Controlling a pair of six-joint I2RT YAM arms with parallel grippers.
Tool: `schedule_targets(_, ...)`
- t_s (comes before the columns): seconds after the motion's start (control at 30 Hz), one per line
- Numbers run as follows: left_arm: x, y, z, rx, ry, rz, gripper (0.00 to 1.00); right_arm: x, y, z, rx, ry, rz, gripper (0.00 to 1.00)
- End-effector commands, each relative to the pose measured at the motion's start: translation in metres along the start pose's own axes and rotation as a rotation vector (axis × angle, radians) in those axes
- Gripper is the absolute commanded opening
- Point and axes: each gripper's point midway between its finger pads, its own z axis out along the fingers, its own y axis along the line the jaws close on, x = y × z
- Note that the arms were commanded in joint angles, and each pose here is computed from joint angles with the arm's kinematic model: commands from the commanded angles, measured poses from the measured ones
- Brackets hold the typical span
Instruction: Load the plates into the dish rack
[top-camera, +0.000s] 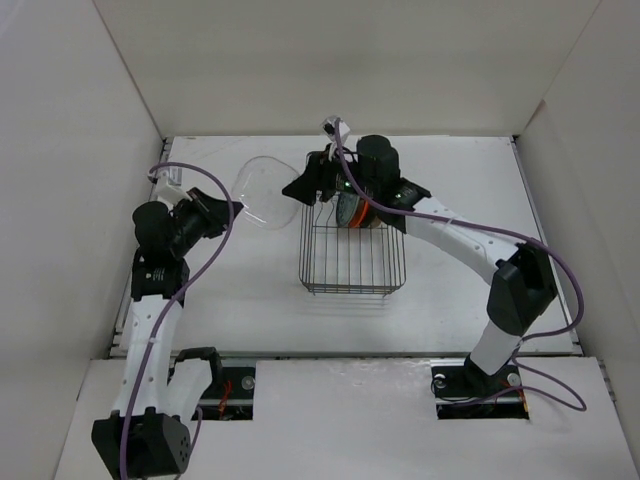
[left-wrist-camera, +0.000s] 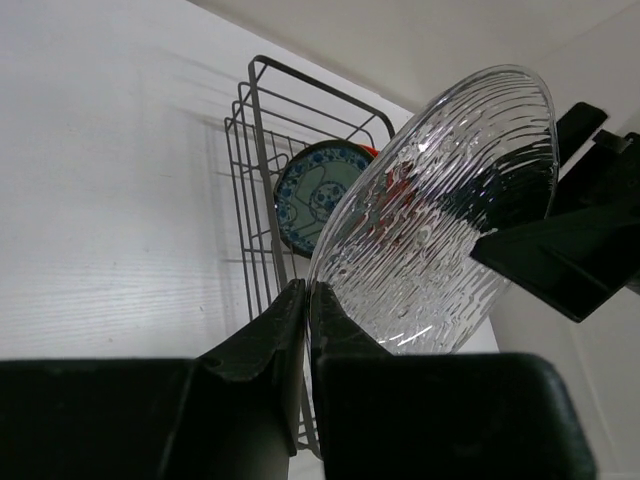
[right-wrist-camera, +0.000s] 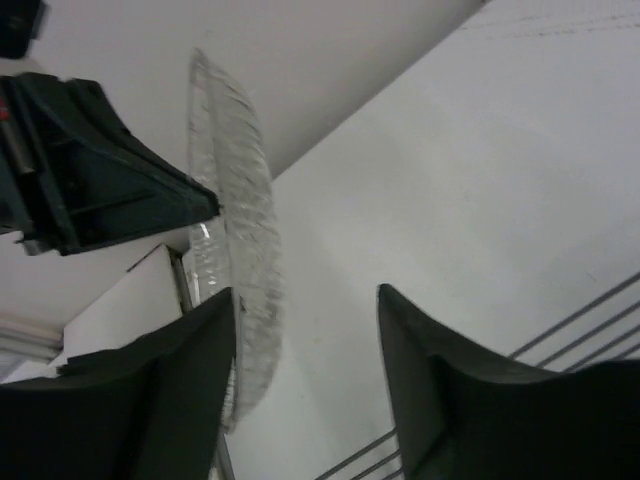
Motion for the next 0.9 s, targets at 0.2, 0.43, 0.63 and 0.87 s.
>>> schedule_targets(0.2, 0.006, 0.004, 0.012, 0.032, 0.015, -0.009, 0.77, -0.057, 0.041, -0.005, -0.088, -0.177, 0.055, 0.0)
schedule_targets(0.43, -0.015, 0.048, 0.001, -0.274, -0.081, -0.012, 1.0, -0.072, -0.048, -0.071, 0.808, -0.28, 0.067, 0.0)
schedule_targets(0.63, -0.017, 0.079, -0.004, -0.379, -0.086, -0.063, 1.0, -0.044, -0.109, -0.122, 1.341, -0.231, 0.026, 0.0)
schedule_targets(0.87, -0.01, 0.088, -0.002, -0.379, -0.061, -0.106, 1.0, -0.029, -0.124, -0.127, 1.454, -0.166, -0.031, 0.0)
